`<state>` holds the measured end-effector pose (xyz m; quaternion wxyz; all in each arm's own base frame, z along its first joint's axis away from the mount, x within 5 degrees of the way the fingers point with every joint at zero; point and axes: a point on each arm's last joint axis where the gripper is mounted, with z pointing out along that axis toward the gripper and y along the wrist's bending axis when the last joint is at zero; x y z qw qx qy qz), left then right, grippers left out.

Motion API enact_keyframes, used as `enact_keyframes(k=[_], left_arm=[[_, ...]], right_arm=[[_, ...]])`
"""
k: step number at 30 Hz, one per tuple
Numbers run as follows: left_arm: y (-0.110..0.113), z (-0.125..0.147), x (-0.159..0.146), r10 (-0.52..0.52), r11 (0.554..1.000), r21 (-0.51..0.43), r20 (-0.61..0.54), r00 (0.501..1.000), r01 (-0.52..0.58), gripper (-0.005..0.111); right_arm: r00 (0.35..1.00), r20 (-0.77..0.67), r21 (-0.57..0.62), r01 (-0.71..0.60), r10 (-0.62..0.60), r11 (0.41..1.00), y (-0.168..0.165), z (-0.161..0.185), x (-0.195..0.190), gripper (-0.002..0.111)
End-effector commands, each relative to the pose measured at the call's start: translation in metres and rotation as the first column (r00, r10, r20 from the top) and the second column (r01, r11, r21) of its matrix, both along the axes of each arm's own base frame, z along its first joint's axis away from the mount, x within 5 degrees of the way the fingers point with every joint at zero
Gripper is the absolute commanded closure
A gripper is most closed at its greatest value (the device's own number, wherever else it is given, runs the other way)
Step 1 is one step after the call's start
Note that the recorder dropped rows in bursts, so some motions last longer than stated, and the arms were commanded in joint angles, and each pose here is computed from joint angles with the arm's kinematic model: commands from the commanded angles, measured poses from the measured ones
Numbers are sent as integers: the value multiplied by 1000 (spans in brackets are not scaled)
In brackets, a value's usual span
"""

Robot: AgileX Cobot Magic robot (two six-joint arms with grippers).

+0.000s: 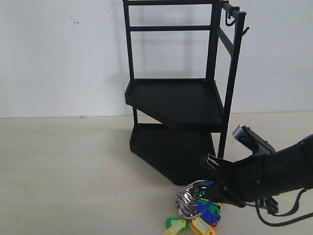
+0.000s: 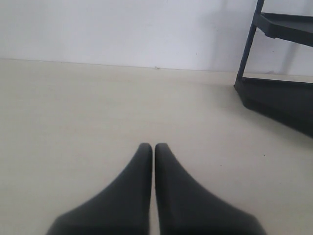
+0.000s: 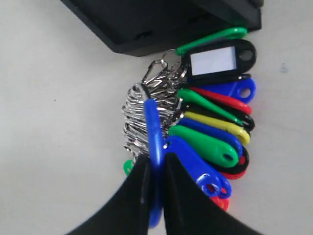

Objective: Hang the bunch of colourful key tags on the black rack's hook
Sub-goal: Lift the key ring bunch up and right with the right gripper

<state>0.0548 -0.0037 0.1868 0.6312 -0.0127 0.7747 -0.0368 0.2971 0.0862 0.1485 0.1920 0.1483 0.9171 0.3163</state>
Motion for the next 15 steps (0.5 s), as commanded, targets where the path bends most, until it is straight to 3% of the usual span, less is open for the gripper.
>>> enact_keyframes(k=[1,7,15], left_arm=[[0,1,0,-1,1000,6,8,1000,1,102],[0,1,0,-1,1000,6,8,1000,1,102],[0,1,0,-1,1000,6,8,1000,1,102]], right_arm=[[996,83,-72,-33,39,997,-7,23,-22,108],[942,299,-184,-102,154,978,-13,70,-48,108],[797,585,-221,-25,153,975,-23,140,-83,108]])
